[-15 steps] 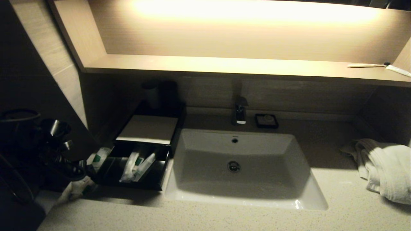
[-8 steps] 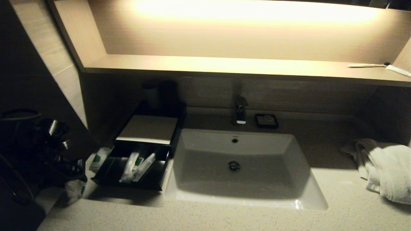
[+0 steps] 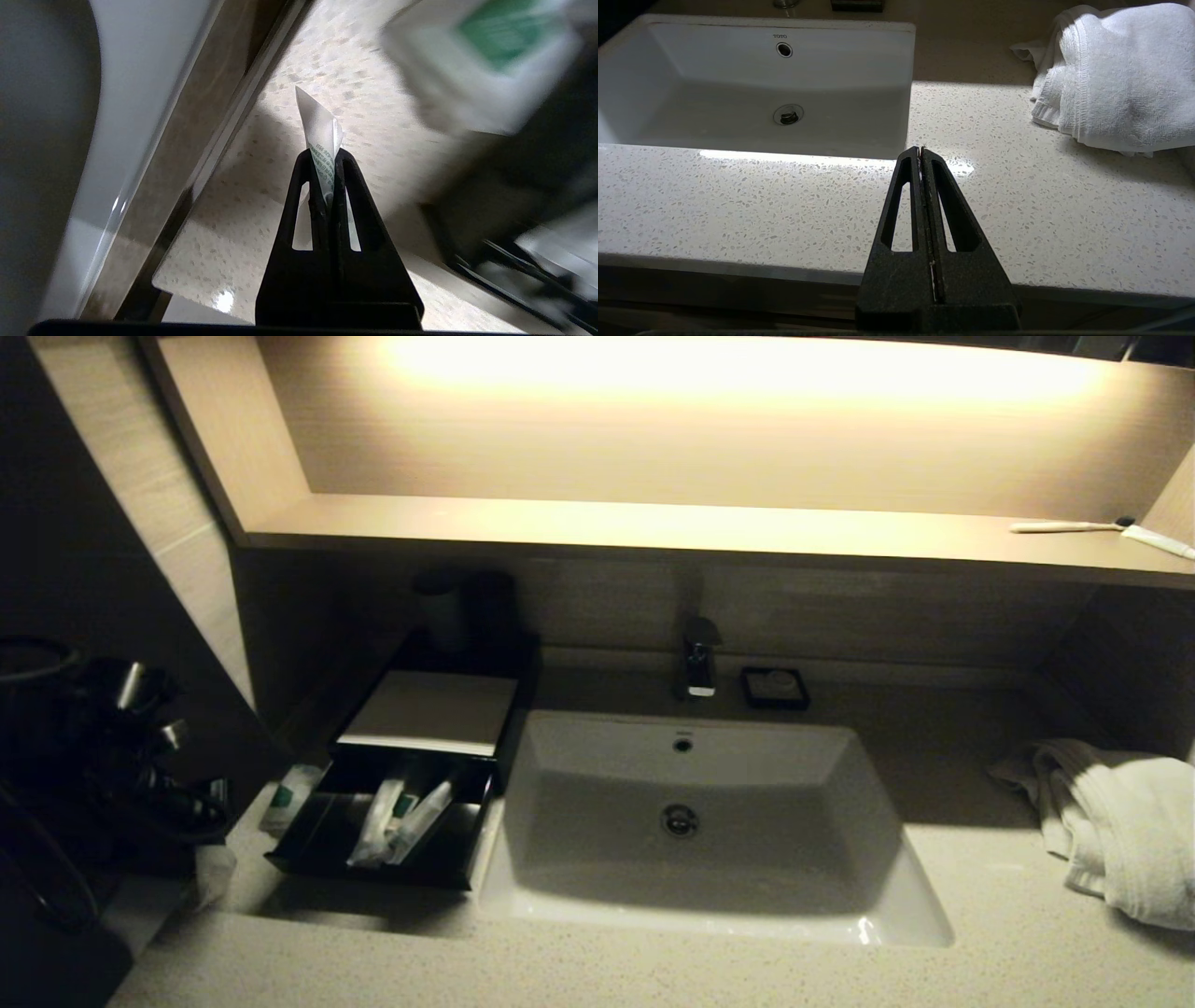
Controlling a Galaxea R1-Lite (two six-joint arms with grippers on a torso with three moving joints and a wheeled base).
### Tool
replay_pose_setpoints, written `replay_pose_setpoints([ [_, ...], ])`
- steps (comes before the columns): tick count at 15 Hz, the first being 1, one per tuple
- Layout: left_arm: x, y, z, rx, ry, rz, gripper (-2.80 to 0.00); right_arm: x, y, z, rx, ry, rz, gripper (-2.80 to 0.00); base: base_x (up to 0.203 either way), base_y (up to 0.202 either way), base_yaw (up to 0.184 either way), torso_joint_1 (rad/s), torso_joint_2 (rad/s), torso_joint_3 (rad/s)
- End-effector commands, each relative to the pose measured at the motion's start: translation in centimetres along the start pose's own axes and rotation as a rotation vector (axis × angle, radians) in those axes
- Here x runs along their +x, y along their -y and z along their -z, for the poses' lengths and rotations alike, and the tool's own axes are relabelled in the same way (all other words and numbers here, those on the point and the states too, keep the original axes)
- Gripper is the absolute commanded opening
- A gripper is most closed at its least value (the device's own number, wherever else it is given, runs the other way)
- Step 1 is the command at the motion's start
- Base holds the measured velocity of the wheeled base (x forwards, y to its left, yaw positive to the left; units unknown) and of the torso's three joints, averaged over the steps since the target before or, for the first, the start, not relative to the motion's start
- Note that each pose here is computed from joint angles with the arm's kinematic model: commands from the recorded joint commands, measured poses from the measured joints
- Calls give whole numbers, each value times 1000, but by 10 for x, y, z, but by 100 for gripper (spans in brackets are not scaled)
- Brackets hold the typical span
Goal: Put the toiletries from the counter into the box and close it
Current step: Pick up the bathroom toiletry, then place the bathroom toiletry into the drawer
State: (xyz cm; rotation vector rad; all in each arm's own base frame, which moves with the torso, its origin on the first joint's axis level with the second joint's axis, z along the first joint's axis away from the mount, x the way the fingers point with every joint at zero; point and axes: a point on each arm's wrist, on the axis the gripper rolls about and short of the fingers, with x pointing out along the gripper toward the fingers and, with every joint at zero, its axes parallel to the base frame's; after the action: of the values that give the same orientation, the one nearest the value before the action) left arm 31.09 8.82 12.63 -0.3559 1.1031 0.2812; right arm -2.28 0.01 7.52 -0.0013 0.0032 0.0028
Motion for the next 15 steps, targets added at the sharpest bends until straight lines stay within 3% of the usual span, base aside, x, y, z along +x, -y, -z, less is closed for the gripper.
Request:
replay_pose_setpoints([
  [1,-31,4,-2,7,83,67,-280,0,0,0,0,0,0,-280,0,0,0,0,0,0],
  [3,-55,8,-3,27,139,161,-280,0,0,0,0,0,0,-280,0,0,0,0,0,0],
  [5,-58,25,-2,81,141,200,-280,0,0,0,0,0,0,-280,0,0,0,0,0,0],
  [12,-50,79,8,292,114,283,-280,0,0,0,0,0,0,-280,0,0,0,0,0,0],
  [15,-41,98,10,354,90,299,-280,0,0,0,0,0,0,-280,0,0,0,0,0,0],
])
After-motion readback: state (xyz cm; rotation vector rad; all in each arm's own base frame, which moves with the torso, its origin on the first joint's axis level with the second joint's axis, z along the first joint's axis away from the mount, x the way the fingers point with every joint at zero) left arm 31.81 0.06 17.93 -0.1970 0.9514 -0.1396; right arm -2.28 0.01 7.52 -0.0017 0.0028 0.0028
